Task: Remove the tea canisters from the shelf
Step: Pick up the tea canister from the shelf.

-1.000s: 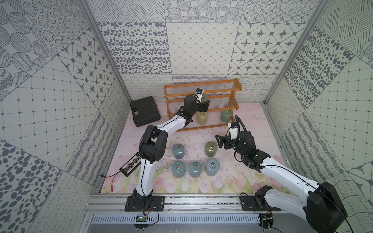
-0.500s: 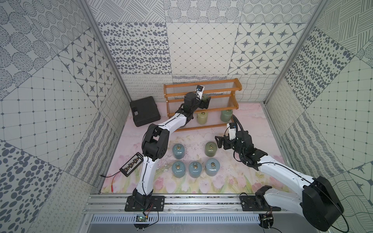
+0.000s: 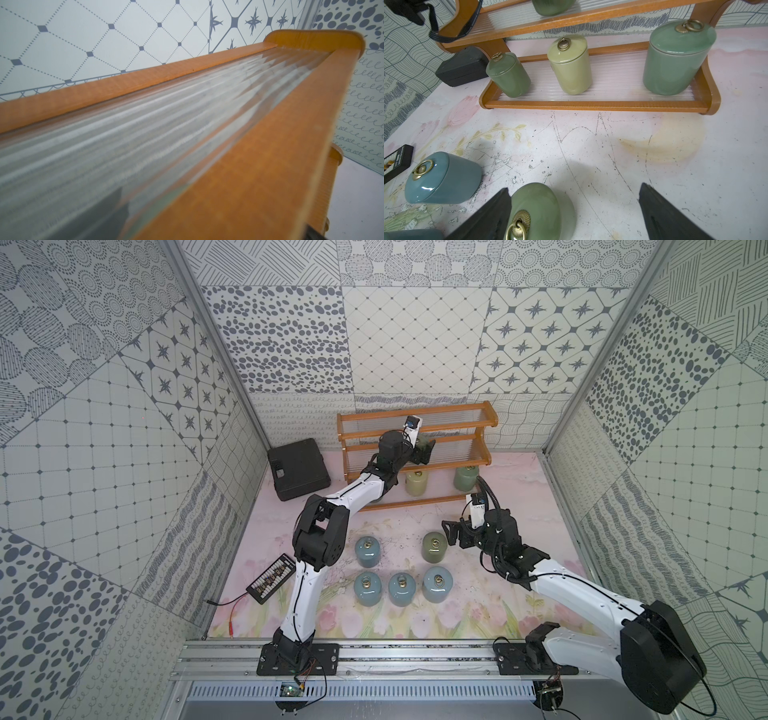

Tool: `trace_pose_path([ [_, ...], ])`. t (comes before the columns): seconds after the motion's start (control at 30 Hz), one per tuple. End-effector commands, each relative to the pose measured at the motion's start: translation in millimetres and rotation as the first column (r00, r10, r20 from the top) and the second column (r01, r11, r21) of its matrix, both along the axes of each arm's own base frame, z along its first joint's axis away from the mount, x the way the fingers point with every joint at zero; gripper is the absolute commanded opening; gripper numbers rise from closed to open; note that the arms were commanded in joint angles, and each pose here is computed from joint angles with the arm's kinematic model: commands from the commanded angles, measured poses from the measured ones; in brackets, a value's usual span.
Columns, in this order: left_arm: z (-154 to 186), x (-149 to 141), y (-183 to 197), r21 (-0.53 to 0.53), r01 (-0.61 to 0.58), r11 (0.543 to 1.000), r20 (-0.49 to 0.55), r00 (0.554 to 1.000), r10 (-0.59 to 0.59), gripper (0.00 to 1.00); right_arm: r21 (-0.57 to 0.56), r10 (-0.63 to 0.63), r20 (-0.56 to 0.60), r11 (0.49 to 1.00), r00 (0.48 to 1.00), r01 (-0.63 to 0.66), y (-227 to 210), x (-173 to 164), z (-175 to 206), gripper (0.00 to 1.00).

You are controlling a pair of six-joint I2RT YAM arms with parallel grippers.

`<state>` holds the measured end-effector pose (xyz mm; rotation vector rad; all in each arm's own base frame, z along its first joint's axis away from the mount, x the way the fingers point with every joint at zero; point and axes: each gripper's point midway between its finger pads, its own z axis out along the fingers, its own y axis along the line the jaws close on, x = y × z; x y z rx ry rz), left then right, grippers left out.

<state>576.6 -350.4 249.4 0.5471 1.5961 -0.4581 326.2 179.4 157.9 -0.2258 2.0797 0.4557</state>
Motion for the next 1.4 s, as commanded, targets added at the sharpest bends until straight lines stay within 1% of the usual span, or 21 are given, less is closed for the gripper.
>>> trace_pose_path([
  [0.0, -31, 0, 11, 0.04, -0.022, 0.999, -0.102, 0.994, 0.026, 0.98, 0.039, -0.004, 0.057, 0.999, 0.998, 0.001, 4, 9, 20, 1.0],
  [0.23, -37, -5, 9, 0.06, -0.014, 0.998, -0.103, 0.995, 0.021, 0.97, 0.043, -0.002, 0.054, 0.999, 0.999, 0.0, 4, 8, 19, 1.0],
  [0.57, -46, -4, 7, 0.075, -0.014, 0.997, -0.112, 0.993, 0.022, 0.92, 0.041, -0.015, 0.054, 0.999, 0.998, 0.013, -1, 4, 18, 1.0],
  [0.77, -39, -6, 6, 0.071, -0.003, 0.997, -0.1, 0.995, 0.01, 0.83, 0.043, -0.017, 0.059, 0.999, 0.998, 0.015, -1, 4, 20, 1.0],
  [0.9, -31, -12, 3, 0.068, 0.006, 0.998, -0.074, 0.997, -0.001, 0.78, 0.047, -0.017, 0.06, 0.999, 0.998, 0.014, -2, 4, 20, 1.0],
  [1.2, -12, -22, 0, 0.054, 0.025, 0.998, -0.038, 0.999, -0.023, 0.73, 0.044, -0.018, 0.067, 0.999, 0.998, 0.015, -3, 1, 24, 1.0],
  [1.37, 2, -34, -1, 0.036, 0.045, 0.998, -0.015, 0.999, -0.044, 0.71, 0.043, -0.018, 0.068, 0.999, 0.998, 0.015, -4, 0, 24, 1.0],
])
